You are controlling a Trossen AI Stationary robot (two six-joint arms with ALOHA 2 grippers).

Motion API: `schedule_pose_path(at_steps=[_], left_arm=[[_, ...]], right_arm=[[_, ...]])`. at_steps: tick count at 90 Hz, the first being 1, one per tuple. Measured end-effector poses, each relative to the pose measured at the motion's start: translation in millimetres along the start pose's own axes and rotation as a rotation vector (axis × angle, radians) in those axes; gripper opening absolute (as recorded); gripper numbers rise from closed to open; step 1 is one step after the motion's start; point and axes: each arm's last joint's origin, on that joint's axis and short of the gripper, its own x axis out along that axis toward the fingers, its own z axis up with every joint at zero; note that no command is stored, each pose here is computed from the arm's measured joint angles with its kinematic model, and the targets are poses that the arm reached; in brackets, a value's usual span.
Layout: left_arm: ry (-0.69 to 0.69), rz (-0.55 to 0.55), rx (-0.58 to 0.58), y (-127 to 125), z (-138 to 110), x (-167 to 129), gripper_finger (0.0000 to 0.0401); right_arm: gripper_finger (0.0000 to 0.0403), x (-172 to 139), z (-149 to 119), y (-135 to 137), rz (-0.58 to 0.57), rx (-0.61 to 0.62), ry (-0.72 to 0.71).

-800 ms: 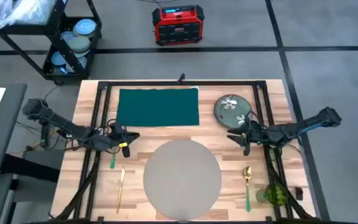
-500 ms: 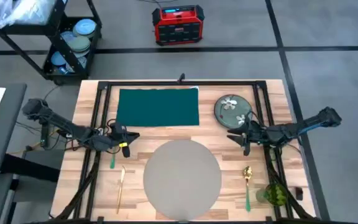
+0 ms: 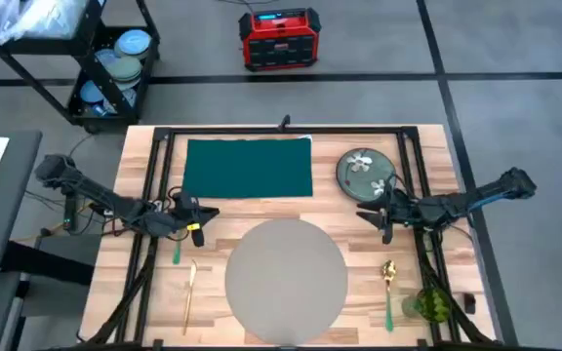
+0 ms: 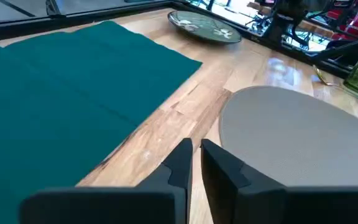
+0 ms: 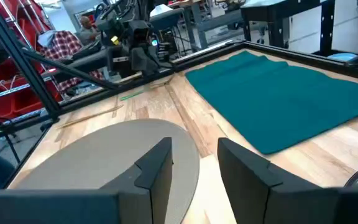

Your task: Set table place

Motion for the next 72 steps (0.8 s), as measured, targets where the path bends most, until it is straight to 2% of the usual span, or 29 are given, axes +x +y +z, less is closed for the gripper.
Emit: schedule_pose_path(at_steps=[22, 40, 51, 61, 72], left_arm=[[-0.003, 0.001, -0.003, 0.0, 0.4, 0.1, 0.0014], [-0.039, 0.029, -0.084, 1.4, 3.2, 1.1, 0.0014], [-0.031, 0.035, -0.079, 2.1, 2.1, 1.2, 0.0014], [-0.029, 0.038, -0.074, 2.3, 1.9, 1.1, 0.0014], [-0.029, 0.039, -0.124, 2.4, 2.0, 1.2, 0.0014]], right_arm=[[0.0118, 0.0, -0.1, 0.0, 0.0, 0.0, 0.0], [0.0118, 0.0, 0.1, 0.0, 0.0, 0.0, 0.0], [0.0118, 0.2, 0.2, -0.6, -0.01, 0.0, -0.003], [0.0118, 1.2, 1.2, -3.8, -0.054, -0.059, -0.015], [0.0118, 2.2, 2.2, -6.7, -0.084, -0.087, -0.021]])
